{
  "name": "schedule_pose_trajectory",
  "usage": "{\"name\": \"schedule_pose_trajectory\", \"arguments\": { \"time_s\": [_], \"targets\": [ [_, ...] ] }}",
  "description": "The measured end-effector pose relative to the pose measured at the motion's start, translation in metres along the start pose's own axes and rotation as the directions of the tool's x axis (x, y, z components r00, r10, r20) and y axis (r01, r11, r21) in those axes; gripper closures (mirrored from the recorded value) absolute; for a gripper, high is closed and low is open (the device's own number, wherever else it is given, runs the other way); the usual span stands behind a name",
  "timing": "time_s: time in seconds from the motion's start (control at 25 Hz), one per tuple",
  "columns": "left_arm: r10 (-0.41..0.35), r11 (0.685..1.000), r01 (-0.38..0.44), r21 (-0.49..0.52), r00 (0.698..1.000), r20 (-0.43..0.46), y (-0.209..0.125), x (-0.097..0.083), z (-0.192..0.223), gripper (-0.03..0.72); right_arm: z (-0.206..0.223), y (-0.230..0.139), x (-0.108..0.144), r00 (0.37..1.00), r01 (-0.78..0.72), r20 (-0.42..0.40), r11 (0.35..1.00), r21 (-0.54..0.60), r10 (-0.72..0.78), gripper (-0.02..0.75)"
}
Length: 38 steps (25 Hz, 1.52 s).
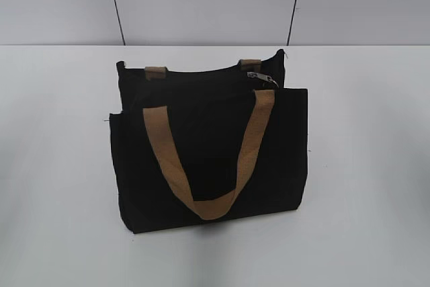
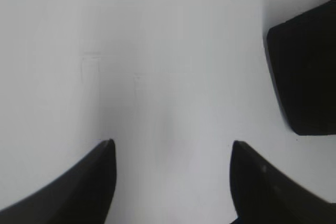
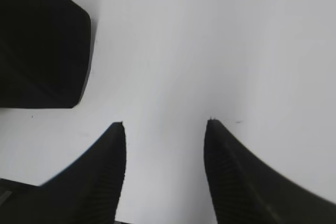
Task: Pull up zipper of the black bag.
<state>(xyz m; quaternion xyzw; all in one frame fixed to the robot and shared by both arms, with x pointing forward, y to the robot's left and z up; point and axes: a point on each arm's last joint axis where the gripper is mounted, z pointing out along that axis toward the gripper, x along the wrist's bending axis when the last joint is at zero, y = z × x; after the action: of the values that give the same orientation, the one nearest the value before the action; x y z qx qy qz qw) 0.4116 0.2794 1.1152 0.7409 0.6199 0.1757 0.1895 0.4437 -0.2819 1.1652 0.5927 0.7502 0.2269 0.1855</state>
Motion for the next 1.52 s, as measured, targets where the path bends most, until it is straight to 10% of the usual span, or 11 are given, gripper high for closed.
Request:
{"name": "schedule_pose_trajectory", "arguments": {
  "time_s": [0.68,1.16,1.52],
  "targets": [
    [-0.029,0.967,0.045,-0.251,0.997,0.069,-0.115,-0.012,-0.015,0.181,0.018,-0.181,0.029,1.0,-0.027,0.001,1.0,-0.01,0.027,0.356],
    [-0.001,0.914,0.025,-0.404,0.998,0.059,-0.157,-0.015,-0.028,0.186,0.003,-0.213,0.035,0.999,-0.017,0.033,0.975,-0.22,0.025,0.356],
    [0.014,0.818,0.015,-0.575,0.999,0.046,-0.186,-0.016,-0.044,0.191,-0.012,-0.229,0.039,0.998,0.006,0.057,0.927,-0.375,0.017,0.356]
  ]
}}
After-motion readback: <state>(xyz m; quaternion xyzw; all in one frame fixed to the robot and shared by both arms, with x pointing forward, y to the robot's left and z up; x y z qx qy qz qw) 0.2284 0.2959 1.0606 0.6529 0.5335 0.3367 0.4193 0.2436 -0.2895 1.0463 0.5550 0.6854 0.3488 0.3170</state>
